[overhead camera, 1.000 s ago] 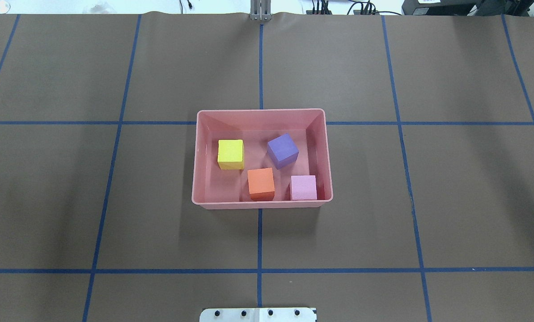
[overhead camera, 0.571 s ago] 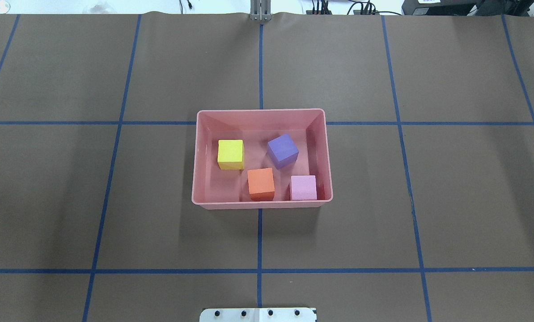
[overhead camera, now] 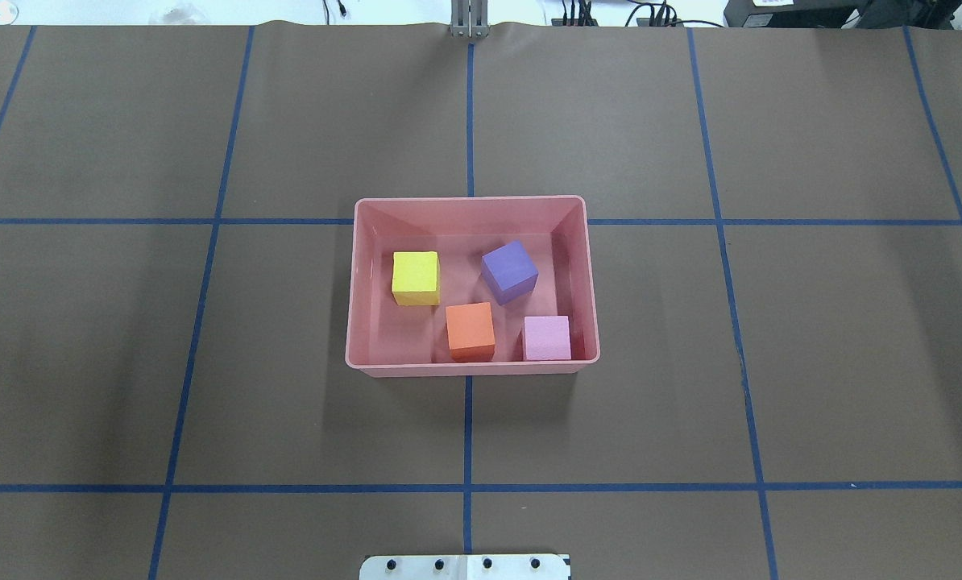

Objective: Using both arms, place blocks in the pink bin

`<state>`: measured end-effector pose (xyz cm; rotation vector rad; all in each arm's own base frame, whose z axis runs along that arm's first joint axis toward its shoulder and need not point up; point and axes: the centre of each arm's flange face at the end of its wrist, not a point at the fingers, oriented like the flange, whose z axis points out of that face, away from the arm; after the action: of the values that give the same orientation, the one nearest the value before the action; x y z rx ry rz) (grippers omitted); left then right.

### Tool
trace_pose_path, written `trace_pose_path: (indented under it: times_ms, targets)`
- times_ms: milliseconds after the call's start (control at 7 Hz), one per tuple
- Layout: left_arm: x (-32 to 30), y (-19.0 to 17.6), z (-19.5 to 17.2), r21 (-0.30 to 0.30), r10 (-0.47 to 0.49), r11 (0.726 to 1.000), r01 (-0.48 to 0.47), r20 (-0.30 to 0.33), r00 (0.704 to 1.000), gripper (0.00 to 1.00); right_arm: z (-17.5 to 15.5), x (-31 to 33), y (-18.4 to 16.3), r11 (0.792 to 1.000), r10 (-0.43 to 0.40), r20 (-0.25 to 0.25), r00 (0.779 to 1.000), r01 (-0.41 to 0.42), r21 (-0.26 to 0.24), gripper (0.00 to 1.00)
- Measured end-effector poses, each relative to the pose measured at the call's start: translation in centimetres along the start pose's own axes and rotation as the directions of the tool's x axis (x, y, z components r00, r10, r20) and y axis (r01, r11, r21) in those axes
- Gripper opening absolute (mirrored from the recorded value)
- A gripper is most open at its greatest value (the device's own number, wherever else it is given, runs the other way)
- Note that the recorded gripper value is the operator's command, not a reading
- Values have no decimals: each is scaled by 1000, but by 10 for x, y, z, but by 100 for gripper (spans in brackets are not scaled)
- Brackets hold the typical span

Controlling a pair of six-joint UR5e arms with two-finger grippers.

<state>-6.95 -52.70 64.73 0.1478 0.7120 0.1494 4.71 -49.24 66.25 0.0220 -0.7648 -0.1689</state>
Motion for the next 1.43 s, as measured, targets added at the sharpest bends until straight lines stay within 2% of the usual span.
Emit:
trace_pose_path:
  times_ms: [429, 857, 1429]
  targets:
    - [7, -2, -9, 5, 0, 1000, 0, 2, 1000, 100, -5, -3, 0, 1000, 6, -1, 1000, -6, 17, 100]
    - [9, -3, -12, 5, -1, 1000, 1, 3, 1000, 100, -9, -1, 3, 998, -5, -9, 1000, 6, 70, 100]
    - [9, -2, -11, 4, -3, 1000, 3, 1, 1000, 100, -18, -3, 2, 996, -3, -9, 1000, 4, 92, 100]
